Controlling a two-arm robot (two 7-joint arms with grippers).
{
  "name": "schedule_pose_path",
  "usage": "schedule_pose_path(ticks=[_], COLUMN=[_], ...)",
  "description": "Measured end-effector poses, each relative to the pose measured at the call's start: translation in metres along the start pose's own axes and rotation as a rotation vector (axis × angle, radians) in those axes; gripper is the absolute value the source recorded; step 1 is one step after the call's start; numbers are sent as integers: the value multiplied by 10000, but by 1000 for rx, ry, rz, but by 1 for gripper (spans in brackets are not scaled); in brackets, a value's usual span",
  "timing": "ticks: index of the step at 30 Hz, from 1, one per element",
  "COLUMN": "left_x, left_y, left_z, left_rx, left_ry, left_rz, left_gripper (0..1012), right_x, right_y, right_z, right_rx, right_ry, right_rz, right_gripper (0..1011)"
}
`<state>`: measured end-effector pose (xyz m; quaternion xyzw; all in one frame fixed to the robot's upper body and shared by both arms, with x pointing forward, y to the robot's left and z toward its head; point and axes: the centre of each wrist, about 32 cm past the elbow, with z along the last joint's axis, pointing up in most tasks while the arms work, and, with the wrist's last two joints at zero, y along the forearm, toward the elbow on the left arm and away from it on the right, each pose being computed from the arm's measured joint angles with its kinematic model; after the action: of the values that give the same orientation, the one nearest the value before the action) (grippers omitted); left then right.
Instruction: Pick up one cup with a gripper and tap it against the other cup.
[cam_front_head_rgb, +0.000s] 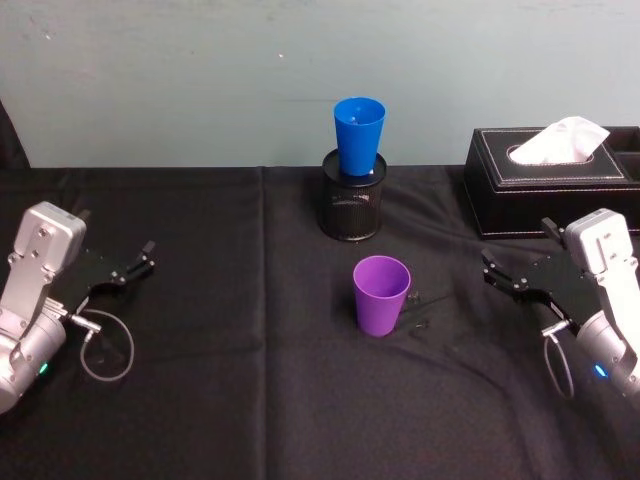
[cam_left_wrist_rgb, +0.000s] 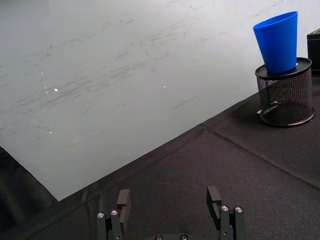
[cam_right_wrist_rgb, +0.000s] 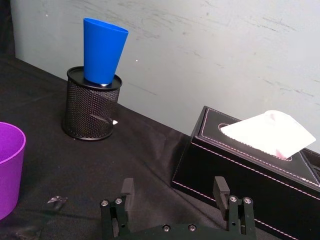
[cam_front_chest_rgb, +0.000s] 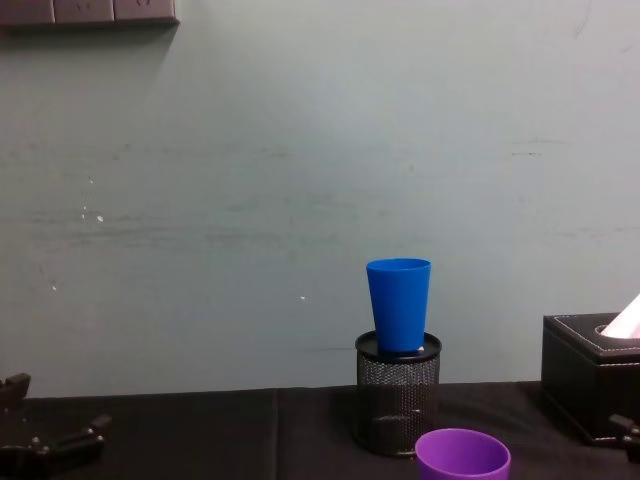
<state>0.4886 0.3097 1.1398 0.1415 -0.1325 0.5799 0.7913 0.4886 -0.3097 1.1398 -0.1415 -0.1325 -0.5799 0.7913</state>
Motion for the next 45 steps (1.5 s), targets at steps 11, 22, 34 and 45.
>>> schedule_pose_path(ticks=[11, 22, 34, 45], left_x=[0, 0, 0, 0], left_y=[0, 0, 0, 0], left_z=[0, 0, 0, 0], left_rx=[0, 0, 0, 0], left_ry=[0, 0, 0, 0], left_rz=[0, 0, 0, 0], left_gripper=[1000, 1000, 1000, 1000], right_x=[0, 0, -210, -600], right_y=[0, 0, -297, -143], right_z=[0, 0, -38, -74], right_rx=[0, 0, 31, 49], right_ry=[0, 0, 96, 171], right_rz=[0, 0, 157, 303], right_gripper=[1003, 1003, 1003, 1003])
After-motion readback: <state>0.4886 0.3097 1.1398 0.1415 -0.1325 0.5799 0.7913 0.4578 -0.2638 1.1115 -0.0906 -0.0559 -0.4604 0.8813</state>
